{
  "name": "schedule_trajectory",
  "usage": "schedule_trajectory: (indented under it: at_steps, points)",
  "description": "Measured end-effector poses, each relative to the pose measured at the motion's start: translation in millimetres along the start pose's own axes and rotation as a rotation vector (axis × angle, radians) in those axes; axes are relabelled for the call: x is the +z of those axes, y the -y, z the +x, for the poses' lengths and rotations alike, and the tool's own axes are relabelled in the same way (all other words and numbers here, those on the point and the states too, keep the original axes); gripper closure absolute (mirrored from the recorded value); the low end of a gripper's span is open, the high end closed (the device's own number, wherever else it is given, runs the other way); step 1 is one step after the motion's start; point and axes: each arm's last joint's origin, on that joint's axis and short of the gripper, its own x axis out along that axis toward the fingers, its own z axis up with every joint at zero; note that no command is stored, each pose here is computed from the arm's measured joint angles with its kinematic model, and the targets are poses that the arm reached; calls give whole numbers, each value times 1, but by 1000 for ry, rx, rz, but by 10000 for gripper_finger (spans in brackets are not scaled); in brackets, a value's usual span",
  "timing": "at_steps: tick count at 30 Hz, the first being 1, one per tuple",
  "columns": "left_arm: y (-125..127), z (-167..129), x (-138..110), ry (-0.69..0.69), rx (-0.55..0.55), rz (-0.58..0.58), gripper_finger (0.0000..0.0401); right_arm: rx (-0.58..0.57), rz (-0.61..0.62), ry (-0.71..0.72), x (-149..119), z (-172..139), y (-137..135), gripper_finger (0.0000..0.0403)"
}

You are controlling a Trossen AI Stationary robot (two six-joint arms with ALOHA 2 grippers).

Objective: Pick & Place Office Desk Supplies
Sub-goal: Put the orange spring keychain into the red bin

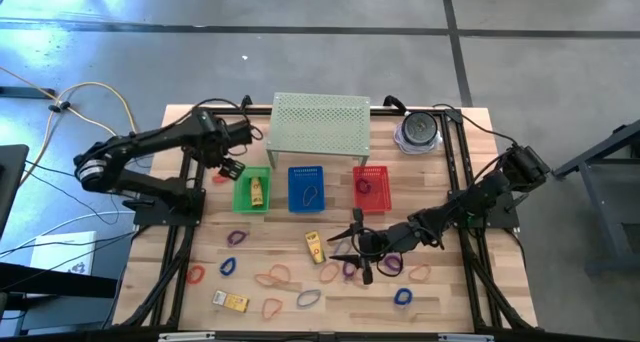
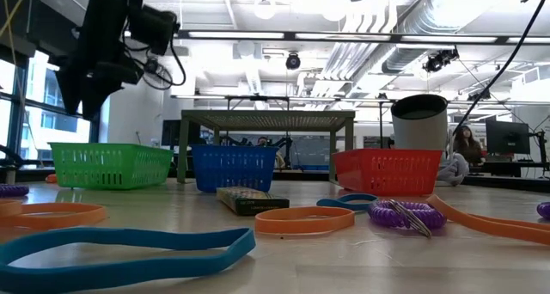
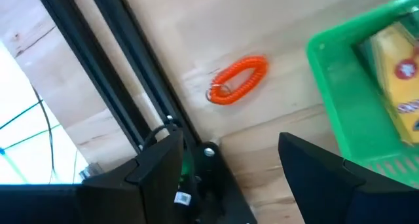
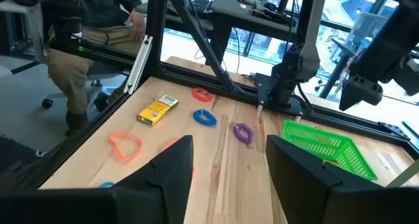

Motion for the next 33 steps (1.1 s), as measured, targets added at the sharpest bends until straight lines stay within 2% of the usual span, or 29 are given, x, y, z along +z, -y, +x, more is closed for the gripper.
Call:
schedule_trajectory:
  at_steps: [8, 13, 16, 30, 33]
  points:
    - [-8, 30, 9, 16, -30, 49, 160, 0, 1, -1, 0, 0, 0, 220]
    - [-14, 47, 6, -22, -2, -37, 160, -2, -1, -1, 0, 0, 1, 220]
    - [-17, 54, 5, -34, 6, -48, 160, -10, 0, -4, -1, 1, 3, 220]
    - [-7, 62, 6, -21, 10, -18, 160, -13, 8, -6, -1, 1, 4, 220]
    - [-2, 67, 11, -13, 23, -78, 160, -13, 9, -6, -1, 1, 4, 220]
